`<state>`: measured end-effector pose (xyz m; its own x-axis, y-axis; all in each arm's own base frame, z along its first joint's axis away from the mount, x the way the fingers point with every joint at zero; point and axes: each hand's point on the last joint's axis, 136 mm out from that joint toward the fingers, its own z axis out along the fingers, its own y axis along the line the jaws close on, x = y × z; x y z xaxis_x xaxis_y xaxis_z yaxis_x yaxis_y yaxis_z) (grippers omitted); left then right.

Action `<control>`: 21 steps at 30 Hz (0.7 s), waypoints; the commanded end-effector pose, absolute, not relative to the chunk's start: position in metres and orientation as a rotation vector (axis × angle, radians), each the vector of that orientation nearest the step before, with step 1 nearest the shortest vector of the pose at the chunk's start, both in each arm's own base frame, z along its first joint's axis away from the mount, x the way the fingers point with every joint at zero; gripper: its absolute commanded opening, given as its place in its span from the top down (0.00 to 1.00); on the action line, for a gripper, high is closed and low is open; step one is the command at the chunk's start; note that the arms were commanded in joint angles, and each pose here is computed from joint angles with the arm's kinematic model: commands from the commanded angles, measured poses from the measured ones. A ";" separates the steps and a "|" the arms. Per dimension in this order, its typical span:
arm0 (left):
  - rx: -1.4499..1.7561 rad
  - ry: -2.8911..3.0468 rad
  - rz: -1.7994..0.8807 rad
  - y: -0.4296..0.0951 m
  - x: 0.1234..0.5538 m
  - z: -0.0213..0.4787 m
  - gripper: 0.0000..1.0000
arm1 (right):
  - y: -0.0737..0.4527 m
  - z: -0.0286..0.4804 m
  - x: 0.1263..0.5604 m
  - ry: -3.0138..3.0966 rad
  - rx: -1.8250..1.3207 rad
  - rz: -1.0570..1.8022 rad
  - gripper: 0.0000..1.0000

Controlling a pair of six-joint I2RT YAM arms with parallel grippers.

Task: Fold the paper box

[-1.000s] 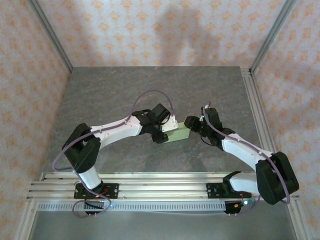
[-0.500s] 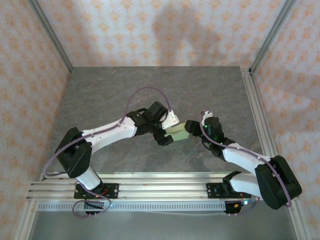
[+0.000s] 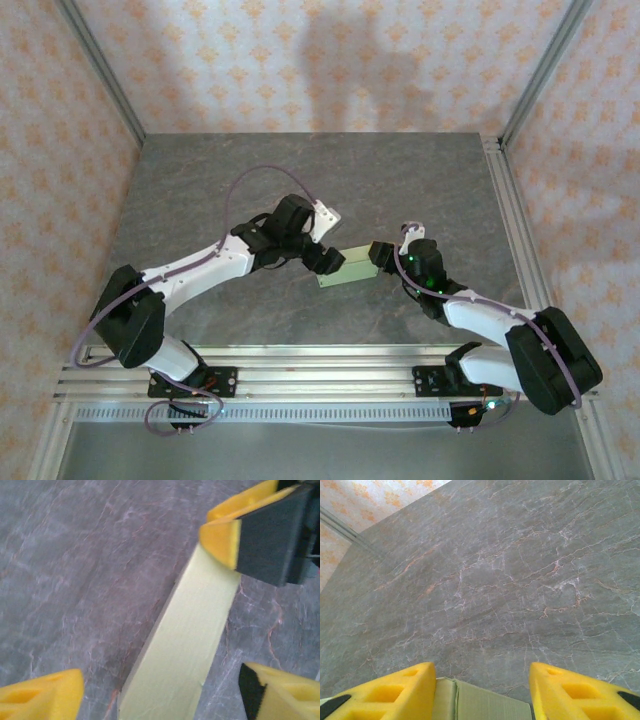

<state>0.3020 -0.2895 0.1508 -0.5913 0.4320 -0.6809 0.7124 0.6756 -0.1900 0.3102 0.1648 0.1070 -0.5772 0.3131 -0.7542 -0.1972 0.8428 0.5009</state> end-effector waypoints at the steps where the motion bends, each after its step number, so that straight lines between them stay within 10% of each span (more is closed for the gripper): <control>1: 0.819 2.338 -0.622 -0.283 0.304 0.139 0.28 | 0.155 0.065 0.293 2.226 0.068 0.591 0.49; 13: 0.849 2.484 -0.554 -0.265 0.287 0.074 0.55 | 0.160 0.077 0.295 2.213 0.070 0.623 0.48; 21: 0.859 2.501 -0.546 -0.262 0.285 0.064 0.62 | 0.175 0.129 0.297 2.090 0.075 0.803 0.30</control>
<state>0.3016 -0.2853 0.1124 -0.6428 0.4086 -0.6480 0.6833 0.6882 -0.2439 0.2998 0.1686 0.1118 -0.6120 0.3123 -0.7266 -0.2077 0.8230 0.5287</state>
